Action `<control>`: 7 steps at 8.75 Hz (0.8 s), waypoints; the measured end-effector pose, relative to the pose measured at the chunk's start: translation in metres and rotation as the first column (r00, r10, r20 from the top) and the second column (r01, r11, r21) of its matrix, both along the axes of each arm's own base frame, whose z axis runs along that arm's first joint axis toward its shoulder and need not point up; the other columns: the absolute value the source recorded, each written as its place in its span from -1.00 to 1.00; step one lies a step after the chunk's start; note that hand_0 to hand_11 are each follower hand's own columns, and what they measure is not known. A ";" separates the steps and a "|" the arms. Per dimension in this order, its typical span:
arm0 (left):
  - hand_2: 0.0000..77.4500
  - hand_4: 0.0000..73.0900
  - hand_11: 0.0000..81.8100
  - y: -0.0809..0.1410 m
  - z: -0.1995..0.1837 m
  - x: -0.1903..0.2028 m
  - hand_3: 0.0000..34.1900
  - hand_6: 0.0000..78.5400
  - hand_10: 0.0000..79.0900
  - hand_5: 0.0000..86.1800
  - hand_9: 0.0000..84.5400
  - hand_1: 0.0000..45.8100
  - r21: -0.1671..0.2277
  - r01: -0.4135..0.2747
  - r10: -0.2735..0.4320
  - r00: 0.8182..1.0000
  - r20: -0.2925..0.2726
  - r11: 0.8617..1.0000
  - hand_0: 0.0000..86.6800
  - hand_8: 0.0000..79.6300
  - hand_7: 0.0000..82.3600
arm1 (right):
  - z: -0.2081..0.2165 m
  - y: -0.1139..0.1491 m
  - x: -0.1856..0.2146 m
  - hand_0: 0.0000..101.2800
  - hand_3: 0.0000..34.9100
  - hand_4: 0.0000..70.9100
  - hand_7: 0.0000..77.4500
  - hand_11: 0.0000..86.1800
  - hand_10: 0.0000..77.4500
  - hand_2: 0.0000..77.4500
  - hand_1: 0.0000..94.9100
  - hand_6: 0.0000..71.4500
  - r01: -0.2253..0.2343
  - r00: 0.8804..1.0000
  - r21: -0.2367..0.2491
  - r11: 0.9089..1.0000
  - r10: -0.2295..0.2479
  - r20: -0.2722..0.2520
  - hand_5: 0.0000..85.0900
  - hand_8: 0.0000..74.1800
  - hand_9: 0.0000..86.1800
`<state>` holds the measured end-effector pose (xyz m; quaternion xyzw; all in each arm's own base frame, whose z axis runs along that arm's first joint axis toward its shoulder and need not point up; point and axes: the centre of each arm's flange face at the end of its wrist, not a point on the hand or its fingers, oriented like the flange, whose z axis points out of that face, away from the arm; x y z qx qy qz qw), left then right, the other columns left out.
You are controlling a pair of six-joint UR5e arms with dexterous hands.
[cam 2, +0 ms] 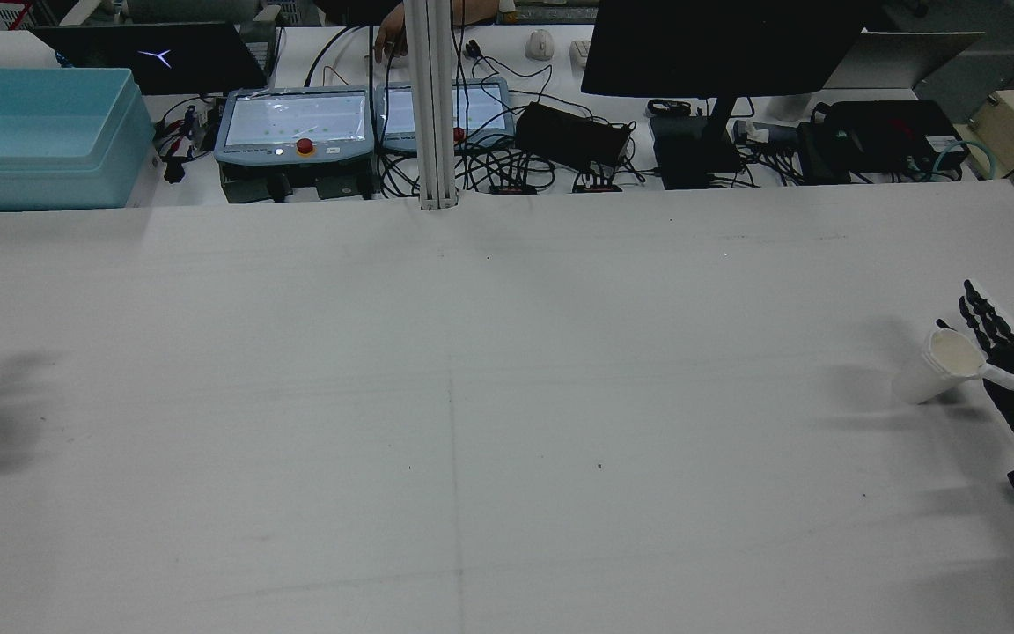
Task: Pour water
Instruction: 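Close the right hand fingers around the white paper cup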
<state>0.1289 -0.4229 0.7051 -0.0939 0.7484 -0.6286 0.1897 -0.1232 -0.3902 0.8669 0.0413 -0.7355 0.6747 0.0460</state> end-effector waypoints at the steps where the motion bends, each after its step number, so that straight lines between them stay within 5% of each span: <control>1: -0.35 0.16 -0.61 0.002 0.003 -0.002 -1.00 -0.61 -0.79 0.06 -0.95 0.24 0.000 0.000 0.000 1.000 0.000 1.000 0.85 -0.85 -0.70 | 0.000 0.002 -0.005 -0.19 -0.82 -1.00 -0.97 -0.67 -0.77 -0.79 -0.84 -0.98 0.012 1.000 0.001 1.000 -0.012 0.002 -0.91 -0.97 -0.97; 7: -0.35 0.16 -0.60 0.011 0.013 -0.008 -1.00 -0.61 -0.79 0.06 -0.95 0.26 0.003 -0.001 0.001 1.000 -0.001 1.000 0.86 -0.85 -0.70 | -0.004 0.010 -0.035 -0.11 -0.88 -1.00 -0.96 -0.65 -0.76 -0.76 -0.75 -0.98 0.056 0.998 0.006 0.998 -0.056 0.014 -0.82 -0.90 -0.97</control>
